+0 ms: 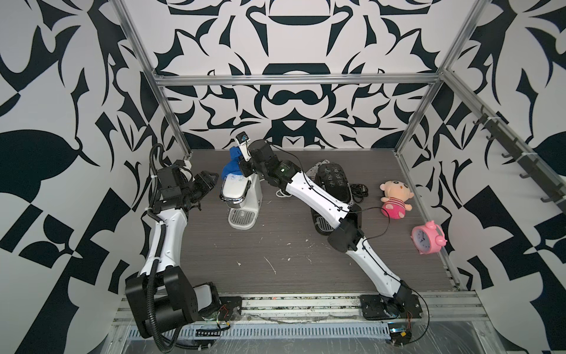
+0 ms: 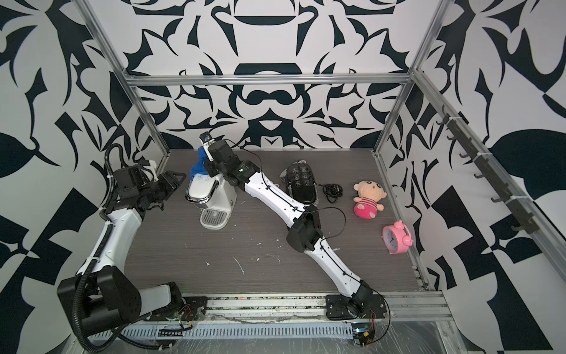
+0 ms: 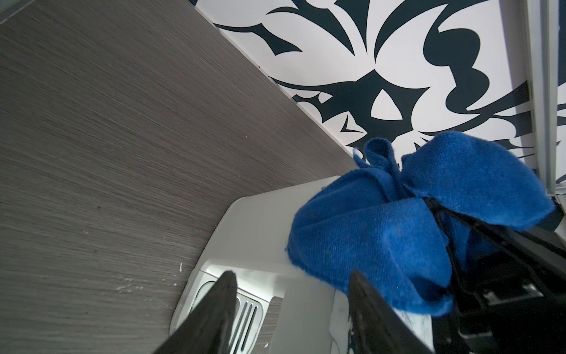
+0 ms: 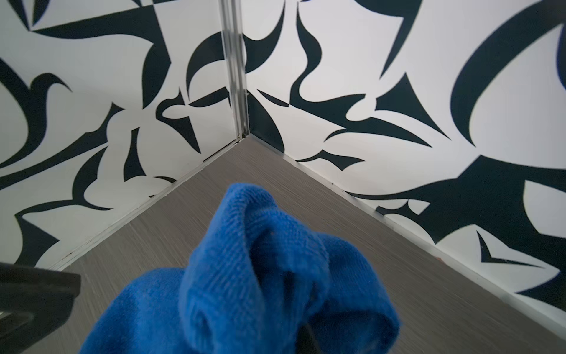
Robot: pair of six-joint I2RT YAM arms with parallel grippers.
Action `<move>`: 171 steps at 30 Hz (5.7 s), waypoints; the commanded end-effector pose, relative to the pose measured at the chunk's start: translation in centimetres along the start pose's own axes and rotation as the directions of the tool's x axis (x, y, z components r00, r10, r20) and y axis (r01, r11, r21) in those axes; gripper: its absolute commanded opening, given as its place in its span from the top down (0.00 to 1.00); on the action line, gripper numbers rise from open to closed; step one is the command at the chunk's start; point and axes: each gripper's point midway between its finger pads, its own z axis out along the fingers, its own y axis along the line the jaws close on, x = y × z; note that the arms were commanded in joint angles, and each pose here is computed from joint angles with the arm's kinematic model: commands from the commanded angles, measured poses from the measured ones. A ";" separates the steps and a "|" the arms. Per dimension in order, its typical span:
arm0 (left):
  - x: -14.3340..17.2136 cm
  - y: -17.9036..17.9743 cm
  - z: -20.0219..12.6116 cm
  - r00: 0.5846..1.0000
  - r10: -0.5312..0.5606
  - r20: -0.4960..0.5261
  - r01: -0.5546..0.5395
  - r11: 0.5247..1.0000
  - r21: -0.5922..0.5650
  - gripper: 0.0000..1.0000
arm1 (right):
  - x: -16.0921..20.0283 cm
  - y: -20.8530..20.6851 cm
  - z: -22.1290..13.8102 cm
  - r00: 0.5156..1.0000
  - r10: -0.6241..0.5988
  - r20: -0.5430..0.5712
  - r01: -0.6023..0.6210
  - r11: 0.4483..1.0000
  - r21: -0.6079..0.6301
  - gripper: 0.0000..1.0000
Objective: Wipe the surface of a coffee machine
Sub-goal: Wipe the dirt from the surface of the coffee machine.
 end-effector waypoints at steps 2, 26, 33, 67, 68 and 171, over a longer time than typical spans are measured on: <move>0.5 0.0 0.5 0.999 -0.041 -0.017 0.041 0.998 0.041 0.39 | 1.1 -1.9 -3.0 0.988 0.105 -0.111 -0.096 0.992 0.080 0.93; 1.3 0.5 3.6 0.976 -0.188 -0.108 0.201 0.972 0.120 0.45 | 3.3 7.7 -4.9 0.993 -0.061 -0.103 0.039 0.977 -0.210 1.00; 1.2 0.3 3.5 0.977 -0.187 -0.099 0.198 0.972 0.127 0.44 | 2.4 1.9 -2.1 0.981 0.180 -0.072 -0.181 0.983 -0.022 1.00; 0.1 -1.7 4.6 0.970 -0.207 -0.131 0.230 0.951 0.206 0.45 | 4.2 4.3 -6.8 0.967 0.250 -0.055 -0.254 0.964 -0.082 1.00; 0.1 -1.8 4.6 0.969 -0.210 -0.130 0.234 0.949 0.209 0.45 | 4.0 3.3 -6.5 0.957 0.286 -0.043 -0.288 0.955 -0.063 1.00; 3.0 -3.8 5.3 0.952 -0.211 -0.222 0.269 0.922 0.279 0.48 | 12.3 2.9 -3.5 0.946 0.323 0.033 -0.308 0.923 -0.230 1.00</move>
